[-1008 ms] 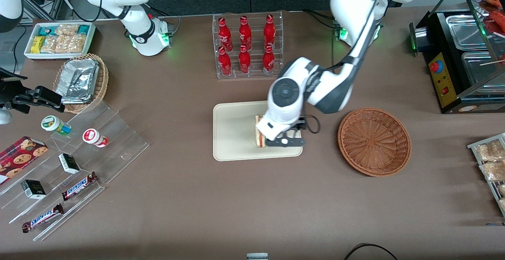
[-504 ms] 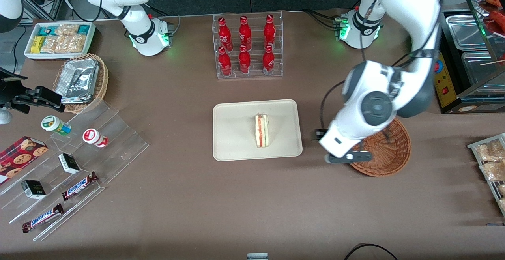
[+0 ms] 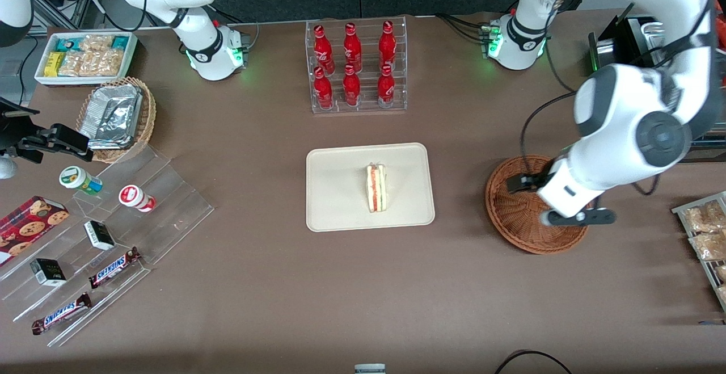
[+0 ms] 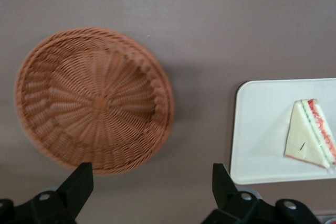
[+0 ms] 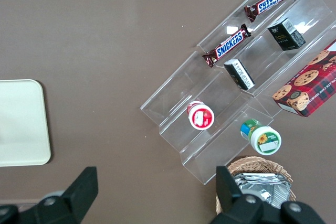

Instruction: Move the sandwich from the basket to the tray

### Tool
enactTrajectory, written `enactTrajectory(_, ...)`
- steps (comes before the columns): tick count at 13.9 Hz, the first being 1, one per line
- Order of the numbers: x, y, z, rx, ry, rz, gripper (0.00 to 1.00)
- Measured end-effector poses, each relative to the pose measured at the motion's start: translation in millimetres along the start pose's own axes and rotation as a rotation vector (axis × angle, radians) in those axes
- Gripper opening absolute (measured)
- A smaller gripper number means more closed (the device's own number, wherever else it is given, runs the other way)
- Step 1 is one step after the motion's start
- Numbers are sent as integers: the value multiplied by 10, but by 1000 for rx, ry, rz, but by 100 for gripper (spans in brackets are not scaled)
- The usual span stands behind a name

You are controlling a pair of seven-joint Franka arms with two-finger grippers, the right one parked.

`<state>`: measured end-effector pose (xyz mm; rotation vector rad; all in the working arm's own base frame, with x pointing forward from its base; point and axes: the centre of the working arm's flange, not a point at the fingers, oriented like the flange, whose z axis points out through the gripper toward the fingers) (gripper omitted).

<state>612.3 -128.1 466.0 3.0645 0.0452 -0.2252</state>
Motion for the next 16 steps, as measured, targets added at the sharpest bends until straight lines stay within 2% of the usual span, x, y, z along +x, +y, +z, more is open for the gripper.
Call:
enactTrajectory(2,-84,-102,-108,-2,-6,-4,100)
enactTrajectory(6,-256,-391,-330,-12,11,-40,100)
enactTrajectory(8,-435,-578,-547,-16,-11,-28,100)
enactTrajectory(9,-539,-627,-670,-11,-14,-18,100)
enactTrajectory(13,-918,-636,-1098,56,7,6,100)
enactTrajectory(16,-1009,-770,-1252,57,28,-11,100)
